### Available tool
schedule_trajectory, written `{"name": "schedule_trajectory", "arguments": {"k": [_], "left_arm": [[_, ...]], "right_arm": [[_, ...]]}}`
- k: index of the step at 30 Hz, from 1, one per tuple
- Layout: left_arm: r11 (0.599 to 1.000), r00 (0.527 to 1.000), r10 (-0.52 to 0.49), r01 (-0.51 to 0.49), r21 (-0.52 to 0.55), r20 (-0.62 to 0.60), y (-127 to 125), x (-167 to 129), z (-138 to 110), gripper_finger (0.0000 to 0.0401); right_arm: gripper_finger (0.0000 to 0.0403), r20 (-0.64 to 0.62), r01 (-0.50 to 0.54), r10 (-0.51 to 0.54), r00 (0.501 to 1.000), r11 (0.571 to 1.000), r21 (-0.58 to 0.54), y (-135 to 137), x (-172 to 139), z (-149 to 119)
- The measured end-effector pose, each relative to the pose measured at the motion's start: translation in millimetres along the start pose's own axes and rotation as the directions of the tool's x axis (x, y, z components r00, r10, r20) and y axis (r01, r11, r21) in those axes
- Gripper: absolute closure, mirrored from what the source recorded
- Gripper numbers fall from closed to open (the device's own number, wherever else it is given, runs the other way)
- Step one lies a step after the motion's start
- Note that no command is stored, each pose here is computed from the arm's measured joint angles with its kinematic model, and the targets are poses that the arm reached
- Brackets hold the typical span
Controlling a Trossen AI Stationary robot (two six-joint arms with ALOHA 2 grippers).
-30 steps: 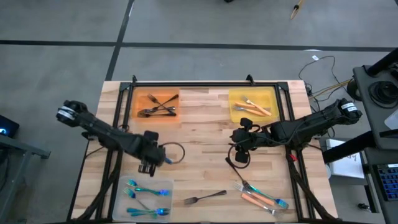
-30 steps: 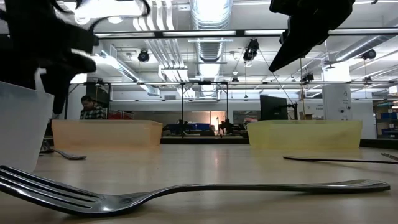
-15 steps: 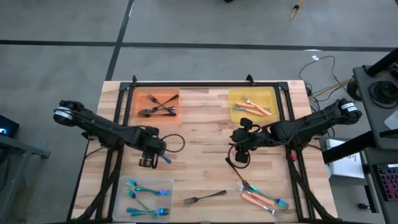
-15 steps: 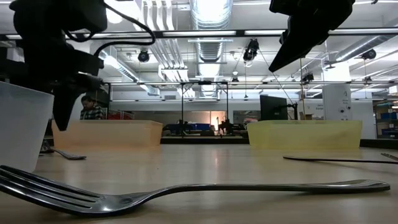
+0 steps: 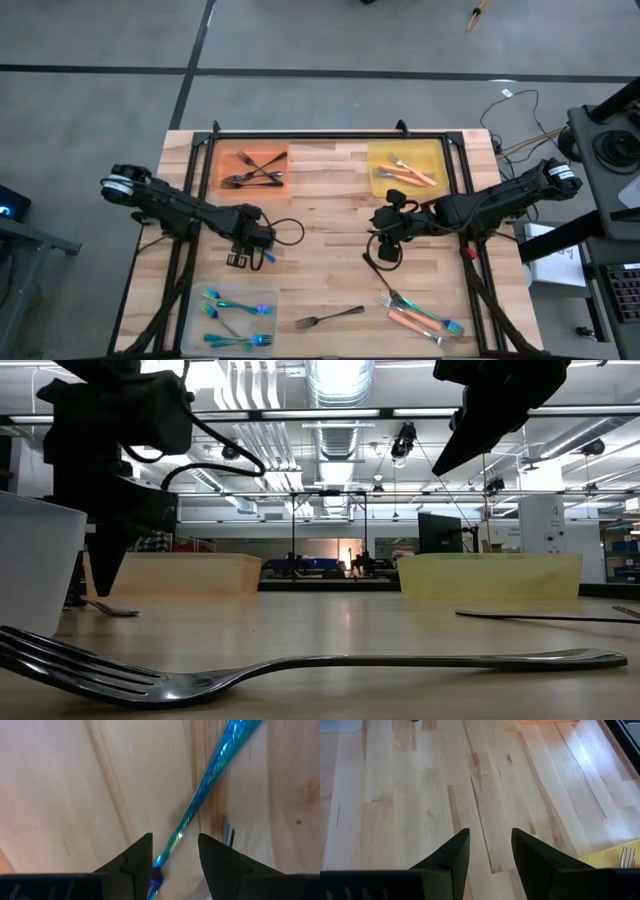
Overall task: Sort silverware by color (type)
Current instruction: Put the blue fork into the transparent bin
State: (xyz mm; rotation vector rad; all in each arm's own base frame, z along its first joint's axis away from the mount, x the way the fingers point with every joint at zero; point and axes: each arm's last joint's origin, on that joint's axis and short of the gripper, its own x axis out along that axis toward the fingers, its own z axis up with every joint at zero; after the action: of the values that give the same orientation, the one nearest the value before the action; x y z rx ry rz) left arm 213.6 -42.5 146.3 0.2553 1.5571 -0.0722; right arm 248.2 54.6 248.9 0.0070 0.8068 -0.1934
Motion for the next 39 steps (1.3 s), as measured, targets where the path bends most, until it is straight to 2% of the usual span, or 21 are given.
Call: {"name": "schedule_trajectory", "arguments": {"k": [8, 12, 17, 20, 25, 29, 31, 34, 39], "left_arm": [[0.998, 0.999, -0.044, 0.045, 0.052, -0.027, 4.7, 15.5, 5.8, 0.0270], [0.995, 0.995, -0.096, 0.097, 0.034, -0.038, 10.5, 15.9, 10.2, 0.0306], [0.994, 0.994, -0.105, 0.105, -0.007, -0.040, 19.0, 15.6, 15.3, 0.0386], [0.993, 0.992, -0.114, 0.112, -0.045, -0.051, 23.1, 17.4, 17.5, 0.0391], [0.993, 0.991, -0.110, 0.107, -0.048, -0.071, 25.3, 13.5, 24.7, 0.0397], [0.999, 0.999, 0.015, -0.017, -0.045, -0.033, 32.6, -1.1, 38.4, 0.0398], [0.998, 0.998, 0.043, -0.046, -0.048, -0.050, 35.0, -11.0, 40.9, 0.0398], [0.996, 0.999, 0.040, -0.039, -0.082, 0.006, 36.8, -30.8, 55.1, 0.0399], [0.986, 0.994, -0.030, 0.047, -0.158, 0.106, 24.8, -73.3, 76.2, 0.0399]], "right_arm": [[0.0266, 0.000, 0.000, 0.000, 1.000, 1.000, 0.000, 0.1, 0.0, 0.0], [0.0266, 0.000, 0.000, 0.000, 1.000, 1.000, 0.000, 0.0, 0.0, 0.0], [0.0266, 0.000, 0.000, 0.000, 1.000, 1.000, 0.000, 0.0, 0.0, 0.0], [0.0266, 0.000, 0.000, 0.000, 1.000, 1.000, 0.000, 0.0, 0.0, 0.0], [0.0266, 0.000, 0.000, 0.000, 1.000, 1.000, 0.000, 0.0, 0.0, 0.0], [0.0266, 0.000, 0.000, 0.000, 1.000, 1.000, 0.000, 0.0, 0.0, 0.0], [0.0266, 0.000, 0.000, 0.000, 1.000, 1.000, 0.000, 0.0, 0.0, 0.0], [0.0266, 0.000, 0.000, 0.000, 1.000, 1.000, 0.000, 0.1, 0.0, 0.0], [0.0266, 0.000, 0.000, 0.000, 1.000, 1.000, 0.000, 0.0, 0.0, 0.0]]}}
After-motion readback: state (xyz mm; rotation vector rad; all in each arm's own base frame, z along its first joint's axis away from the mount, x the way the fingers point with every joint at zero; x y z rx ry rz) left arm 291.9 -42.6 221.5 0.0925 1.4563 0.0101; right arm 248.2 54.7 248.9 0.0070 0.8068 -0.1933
